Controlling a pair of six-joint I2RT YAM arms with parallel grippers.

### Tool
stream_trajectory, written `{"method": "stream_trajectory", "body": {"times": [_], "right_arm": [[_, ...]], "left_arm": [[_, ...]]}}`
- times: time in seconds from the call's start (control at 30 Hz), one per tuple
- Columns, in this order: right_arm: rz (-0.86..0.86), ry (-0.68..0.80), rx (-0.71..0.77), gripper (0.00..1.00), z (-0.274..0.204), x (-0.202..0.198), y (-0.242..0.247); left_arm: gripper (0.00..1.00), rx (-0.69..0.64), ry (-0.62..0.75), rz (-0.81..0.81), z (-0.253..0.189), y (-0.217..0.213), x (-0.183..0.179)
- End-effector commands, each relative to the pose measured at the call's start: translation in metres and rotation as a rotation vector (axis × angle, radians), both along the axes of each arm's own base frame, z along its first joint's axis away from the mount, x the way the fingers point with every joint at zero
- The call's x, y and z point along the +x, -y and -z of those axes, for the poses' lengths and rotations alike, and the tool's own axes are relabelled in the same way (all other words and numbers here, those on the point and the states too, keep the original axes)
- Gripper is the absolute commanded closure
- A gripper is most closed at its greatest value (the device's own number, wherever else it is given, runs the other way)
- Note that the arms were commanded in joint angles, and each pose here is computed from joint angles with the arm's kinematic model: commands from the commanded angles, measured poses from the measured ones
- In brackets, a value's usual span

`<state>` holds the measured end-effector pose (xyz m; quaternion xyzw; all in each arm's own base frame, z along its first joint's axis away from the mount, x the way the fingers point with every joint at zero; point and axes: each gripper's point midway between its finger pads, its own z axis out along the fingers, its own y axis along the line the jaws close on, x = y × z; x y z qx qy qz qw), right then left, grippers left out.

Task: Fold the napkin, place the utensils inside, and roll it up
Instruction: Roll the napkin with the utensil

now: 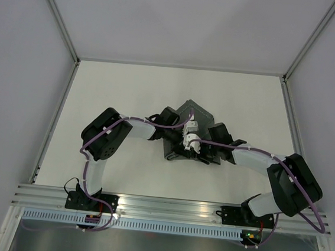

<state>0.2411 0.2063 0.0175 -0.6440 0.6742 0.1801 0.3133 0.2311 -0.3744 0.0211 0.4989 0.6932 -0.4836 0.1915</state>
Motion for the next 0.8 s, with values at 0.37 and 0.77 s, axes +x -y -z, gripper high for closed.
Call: {"method": "stream_trajectory", "body": {"times": [0.37, 0.77], "right_arm": [[-0.019, -0.185, -0.049, 0.87, 0.012, -0.012, 0.003], [-0.033, -0.469, -0.026, 0.91, 0.018, -0.021, 0.015]], "left_arm": [[0.69, -0.030, -0.032, -0.155, -0.003, -0.018, 0.012], [0.63, -0.162, 0.182, -0.369, -0.081, -0.021, 0.053]]}}
